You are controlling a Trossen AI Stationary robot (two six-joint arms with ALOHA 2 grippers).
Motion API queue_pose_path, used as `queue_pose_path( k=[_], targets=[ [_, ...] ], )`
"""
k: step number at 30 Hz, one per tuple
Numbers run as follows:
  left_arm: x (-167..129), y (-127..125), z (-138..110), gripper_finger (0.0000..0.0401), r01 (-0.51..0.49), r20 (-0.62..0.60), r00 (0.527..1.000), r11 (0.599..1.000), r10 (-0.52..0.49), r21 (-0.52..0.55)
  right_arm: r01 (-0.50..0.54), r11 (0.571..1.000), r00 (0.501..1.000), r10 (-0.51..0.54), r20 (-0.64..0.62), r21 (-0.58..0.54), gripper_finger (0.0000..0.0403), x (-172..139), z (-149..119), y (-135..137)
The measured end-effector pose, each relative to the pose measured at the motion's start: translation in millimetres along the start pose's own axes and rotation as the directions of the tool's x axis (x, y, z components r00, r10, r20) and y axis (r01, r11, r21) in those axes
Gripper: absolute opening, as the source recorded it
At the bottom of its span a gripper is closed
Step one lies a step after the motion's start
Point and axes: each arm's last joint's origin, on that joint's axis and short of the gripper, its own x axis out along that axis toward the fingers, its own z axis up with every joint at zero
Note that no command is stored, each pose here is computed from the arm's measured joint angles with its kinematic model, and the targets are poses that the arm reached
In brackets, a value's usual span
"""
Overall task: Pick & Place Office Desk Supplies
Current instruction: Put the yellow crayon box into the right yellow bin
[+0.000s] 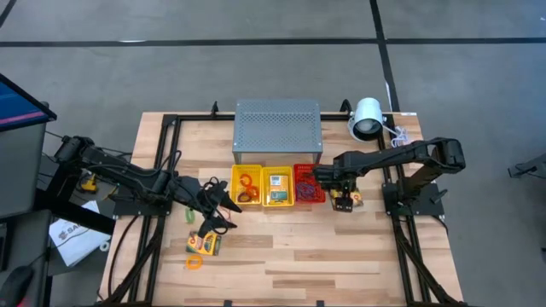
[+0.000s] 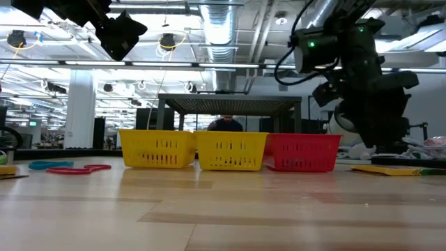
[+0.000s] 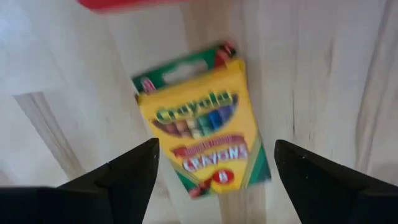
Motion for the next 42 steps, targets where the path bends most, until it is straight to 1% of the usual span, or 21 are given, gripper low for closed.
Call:
queue_pose_path(
  k=[2, 5, 11, 13, 15, 18, 20, 22, 26, 29, 31, 36, 42],
  targets=[
    [0, 0, 0, 0.0254, 0.0, 0.0, 1.0, 1.0, 0.0, 0.0, 0.004, 1.0, 1.0, -0.003, -0.031, 0.018, 0.0317, 0, -3, -2],
    [0, 0, 0, 0.0254, 0.0, 0.0, 1.0, 1.0, 0.0, 0.017, 0.017, 1.0, 0.999, -0.016, -0.045, 0.012, 0.0335, 0, -4, -2],
    [0, 0, 0, 0.0254, 0.0, 0.0, 1.0, 1.0, 0.0, 0.024, 0.037, 0.999, 0.997, -0.038, -0.06, -0.015, 0.0392, 0, -6, -2],
    [0, 0, 0, 0.0254, 0.0, 0.0, 1.0, 1.0, 0.0, 0.024, 0.082, 0.996, 0.993, -0.08, -0.083, 0.02, 0.0395, 0, -8, -4],
    [0, 0, 0, 0.0254, 0.0, 0.0, 1.0, 1.0, 0.0, 0.023, 0.162, 0.986, 0.982, -0.158, -0.103, 0.034, 0.0389, -1, -11, -6],
    [0, 0, 0, 0.0254, 0.0, 0.0, 1.0, 1.0, 0.0, 0.023, 0.277, 0.961, 0.954, -0.277, -0.116, -0.016, 0.0386, -2, -13, -10],
    [0, 0, 0, 0.0254, 0.0, 0.0, 1.0, 1.0, 0.0, 0.023, 0.297, 0.954, 0.946, -0.299, -0.129, -0.032, 0.0385, -2, -15, -10],
    [0, 0, 0, 0.0254, 0.0, 0.0, 1.0, 1.0, 0.0, 0.023, 0.287, 0.957, 0.949, -0.289, -0.127, -0.03, 0.0385, -2, -14, -10],
    [0, 0, 0, 0.0254, 0.001, 0.0, 1.0, 1.0, -0.001, 0.018, 0.212, 0.974, 0.966, -0.221, -0.135, -0.076, 0.0385, -2, -15, -8],
    [0, 0, 0, 0.0254, 0.001, 0.0, 1.0, 1.0, -0.001, 0.011, 0.173, 0.982, 0.975, -0.183, -0.13, -0.081, 0.0385, -2, -14, -7],
    [0, 0, 0, 0.0254, 0.001, 0.0, 1.0, 1.0, -0.001, 0.004, 0.143, 0.984, 0.98, -0.156, -0.125, -0.103, 0.0385, -1, -13, -6],
    [0, 0, 0, 0.0254, 0.001, 0.0, 1.0, 1.0, -0.001, 0.004, 0.086, 0.988, 0.995, -0.091, -0.038, -0.126, 0.0385, 3, -5, -1],
    [0, 0, 0, 0.0254, 0.001, -0.001, 1.0, 1.0, -0.001, 0.004, 0.083, 0.976, 0.996, -0.087, -0.009, -0.202, 0.0385, 5, -5, 9]
  ],
)
